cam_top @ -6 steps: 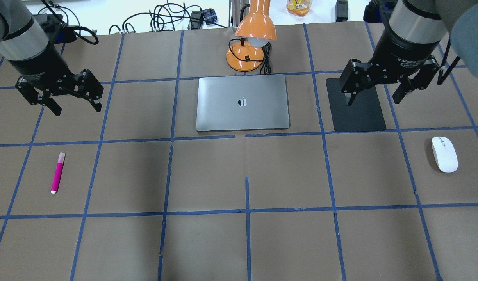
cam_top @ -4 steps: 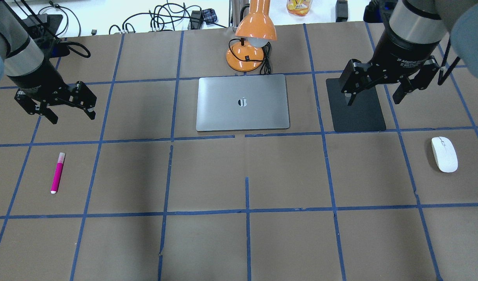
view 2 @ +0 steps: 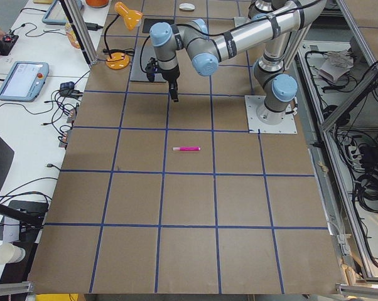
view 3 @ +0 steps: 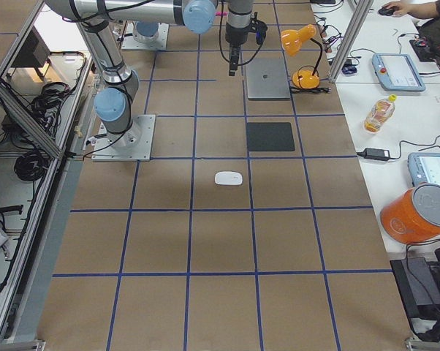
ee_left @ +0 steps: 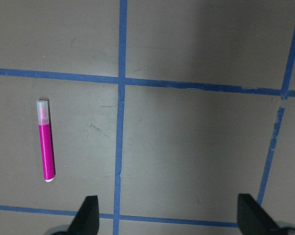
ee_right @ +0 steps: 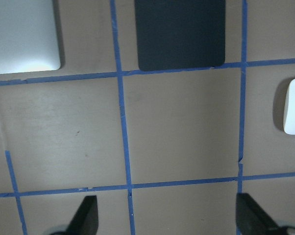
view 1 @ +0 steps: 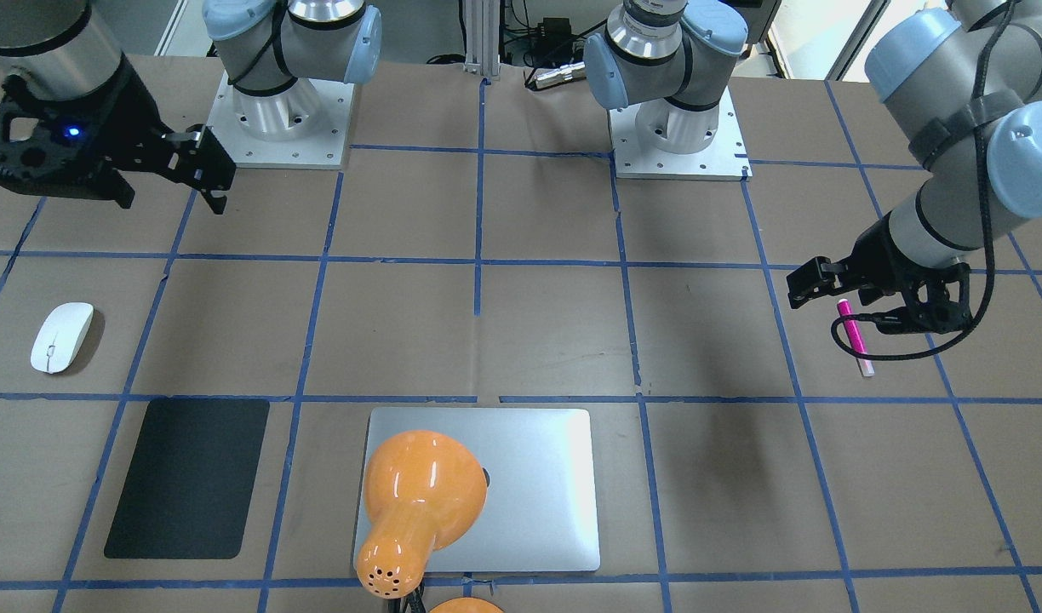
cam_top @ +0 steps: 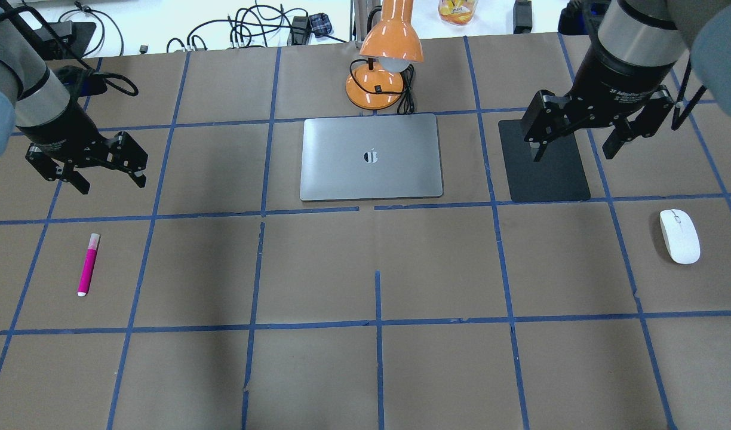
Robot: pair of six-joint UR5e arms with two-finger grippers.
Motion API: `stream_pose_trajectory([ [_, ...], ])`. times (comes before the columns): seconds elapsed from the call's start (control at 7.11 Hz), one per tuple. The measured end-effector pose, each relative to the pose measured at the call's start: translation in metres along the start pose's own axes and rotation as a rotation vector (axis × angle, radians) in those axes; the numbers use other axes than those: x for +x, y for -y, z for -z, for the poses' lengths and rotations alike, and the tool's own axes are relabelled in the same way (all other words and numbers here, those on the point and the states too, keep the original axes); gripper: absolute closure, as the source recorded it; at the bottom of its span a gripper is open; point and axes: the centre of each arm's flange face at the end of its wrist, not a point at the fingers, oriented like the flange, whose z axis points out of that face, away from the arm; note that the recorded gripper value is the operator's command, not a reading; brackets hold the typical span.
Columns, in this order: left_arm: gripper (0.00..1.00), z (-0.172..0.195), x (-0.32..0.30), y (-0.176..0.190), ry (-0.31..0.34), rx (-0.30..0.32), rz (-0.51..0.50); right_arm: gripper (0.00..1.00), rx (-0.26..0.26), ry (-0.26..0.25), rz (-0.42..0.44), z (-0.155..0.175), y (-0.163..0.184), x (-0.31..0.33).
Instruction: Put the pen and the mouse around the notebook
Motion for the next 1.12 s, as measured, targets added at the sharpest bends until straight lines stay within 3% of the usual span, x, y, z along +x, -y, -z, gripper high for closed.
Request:
stream_pose_trajectory([
  [0.42, 0.00, -0.094, -0.069, -0.002, 0.004, 0.046, -0.079, 0.00, 0.020, 0.009, -0.041, -0.045, 0.054, 0.111],
  [0.7, 0.00, -0.141, -0.109, -0.016, 0.002, 0.055, -0.136, 0.00, 0.021, -0.007, -0.082, -0.100, 0.086, 0.175],
  [0.84, 0.12, -0.155, -0.119, -0.021, -0.004, 0.051, -0.145, 0.00, 0.011, -0.008, -0.103, -0.132, 0.091, 0.202],
  [0.98, 0.37, -0.162, -0.126, -0.021, 0.005, 0.063, -0.151, 0.00, 0.011, -0.011, -0.109, -0.162, 0.090, 0.220],
  [1.12, 0.68, -0.166, -0.130, -0.017, 0.024, 0.086, -0.159, 0.00, 0.021, -0.022, -0.106, -0.192, 0.085, 0.232],
])
